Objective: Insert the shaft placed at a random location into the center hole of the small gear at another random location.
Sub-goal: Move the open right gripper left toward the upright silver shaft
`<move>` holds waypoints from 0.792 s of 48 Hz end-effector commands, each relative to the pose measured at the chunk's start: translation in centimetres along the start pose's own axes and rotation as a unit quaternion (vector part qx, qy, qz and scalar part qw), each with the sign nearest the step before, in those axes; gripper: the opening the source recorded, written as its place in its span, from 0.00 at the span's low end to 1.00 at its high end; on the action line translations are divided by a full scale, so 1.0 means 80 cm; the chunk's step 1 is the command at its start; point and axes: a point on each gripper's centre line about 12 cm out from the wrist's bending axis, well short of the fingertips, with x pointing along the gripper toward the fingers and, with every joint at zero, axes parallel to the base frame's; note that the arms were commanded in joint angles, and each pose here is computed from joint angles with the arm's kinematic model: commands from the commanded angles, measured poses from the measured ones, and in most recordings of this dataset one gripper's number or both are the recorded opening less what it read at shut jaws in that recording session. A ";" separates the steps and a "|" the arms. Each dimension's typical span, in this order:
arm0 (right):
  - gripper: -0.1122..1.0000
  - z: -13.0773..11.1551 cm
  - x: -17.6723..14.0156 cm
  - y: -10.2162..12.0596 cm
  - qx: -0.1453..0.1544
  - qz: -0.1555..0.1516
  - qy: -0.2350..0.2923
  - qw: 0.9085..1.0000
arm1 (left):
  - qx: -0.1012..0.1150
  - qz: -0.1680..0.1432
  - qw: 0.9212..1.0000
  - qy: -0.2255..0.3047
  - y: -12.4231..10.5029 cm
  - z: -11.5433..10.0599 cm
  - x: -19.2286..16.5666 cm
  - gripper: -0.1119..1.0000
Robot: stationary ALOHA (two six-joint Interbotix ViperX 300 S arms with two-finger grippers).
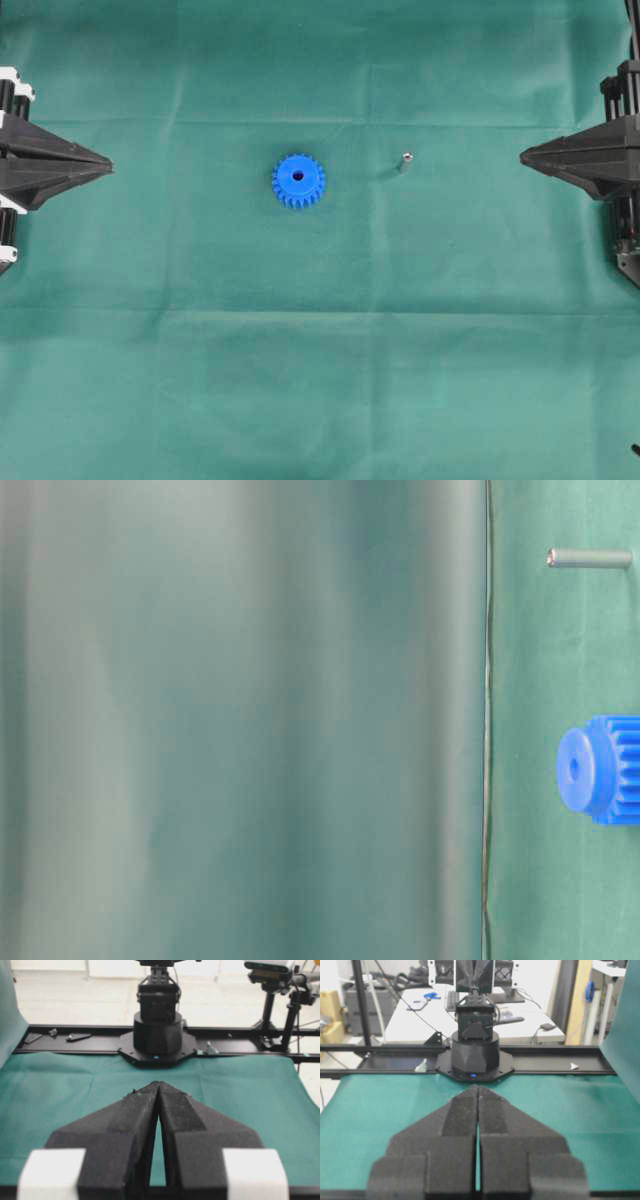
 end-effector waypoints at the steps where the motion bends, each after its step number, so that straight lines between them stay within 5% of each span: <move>1: 0.11 0.002 0.004 -0.003 -0.002 -0.005 0.003 1.000 | 0.007 -0.010 1.000 -0.006 -0.005 0.012 0.006 0.10; 25: 0.12 -0.044 0.027 -0.024 -0.009 -0.043 0.080 0.996 | 0.010 -0.015 1.000 0.001 -0.007 0.010 0.004 0.10; 30: 0.27 -0.066 0.036 -0.037 -0.006 -0.063 0.109 0.992 | 0.011 -0.015 1.000 0.004 -0.007 0.009 0.004 0.10; 38: 0.71 -0.103 0.053 -0.053 -0.004 -0.085 0.146 0.986 | 0.012 -0.015 1.000 0.004 -0.007 0.009 0.004 0.10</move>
